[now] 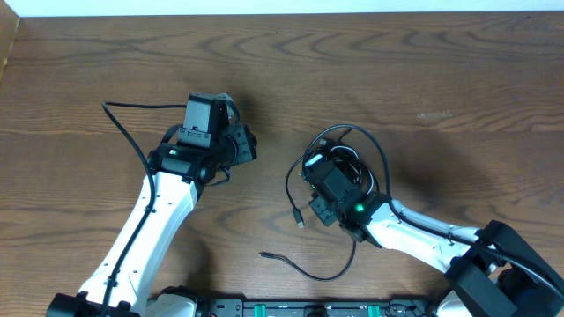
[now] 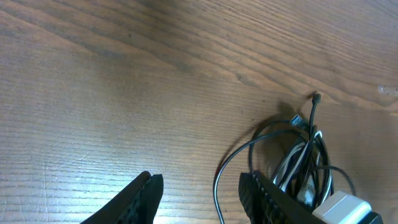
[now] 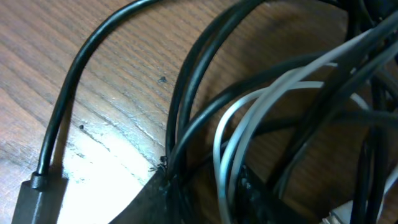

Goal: Untangle cables

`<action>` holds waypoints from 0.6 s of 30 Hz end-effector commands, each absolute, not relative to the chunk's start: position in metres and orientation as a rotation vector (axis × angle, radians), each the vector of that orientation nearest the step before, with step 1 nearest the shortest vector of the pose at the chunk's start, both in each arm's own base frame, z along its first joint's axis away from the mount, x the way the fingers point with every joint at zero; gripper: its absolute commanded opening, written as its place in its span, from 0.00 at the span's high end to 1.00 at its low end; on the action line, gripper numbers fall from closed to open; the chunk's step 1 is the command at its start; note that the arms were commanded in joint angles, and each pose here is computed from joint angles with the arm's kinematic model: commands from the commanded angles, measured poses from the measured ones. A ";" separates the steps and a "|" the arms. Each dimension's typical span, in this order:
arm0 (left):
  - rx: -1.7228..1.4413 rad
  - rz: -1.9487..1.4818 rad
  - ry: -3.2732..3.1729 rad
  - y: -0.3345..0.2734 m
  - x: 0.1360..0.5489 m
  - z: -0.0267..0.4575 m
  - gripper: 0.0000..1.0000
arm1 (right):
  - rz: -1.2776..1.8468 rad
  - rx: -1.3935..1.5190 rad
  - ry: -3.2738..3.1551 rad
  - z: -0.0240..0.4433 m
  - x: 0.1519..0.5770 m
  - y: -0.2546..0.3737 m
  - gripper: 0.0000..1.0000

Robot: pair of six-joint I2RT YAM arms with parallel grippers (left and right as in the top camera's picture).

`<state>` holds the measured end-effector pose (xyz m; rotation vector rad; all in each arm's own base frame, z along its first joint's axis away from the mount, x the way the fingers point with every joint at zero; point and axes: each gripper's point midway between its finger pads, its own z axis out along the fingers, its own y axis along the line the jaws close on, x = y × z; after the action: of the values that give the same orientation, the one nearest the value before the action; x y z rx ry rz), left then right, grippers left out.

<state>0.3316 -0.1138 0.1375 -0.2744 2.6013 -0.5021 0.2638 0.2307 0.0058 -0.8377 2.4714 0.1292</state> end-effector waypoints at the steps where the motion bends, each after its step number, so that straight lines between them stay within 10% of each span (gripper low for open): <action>1: -0.273 -0.492 2.558 -0.111 0.337 0.152 0.53 | 0.139 -0.807 2.474 0.015 0.272 0.234 0.97; 15: -0.273 -0.492 2.558 -0.111 0.337 0.152 0.53 | 0.258 -0.882 2.550 0.035 0.262 0.253 0.87; 18: -0.273 -0.492 2.558 -0.111 0.337 0.152 0.53 | 0.254 -0.883 2.556 0.035 0.261 0.253 0.70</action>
<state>0.3316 -0.1138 0.1375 -0.2744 2.6013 -0.5021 0.2557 0.2485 0.0276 -0.8935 2.5643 0.2239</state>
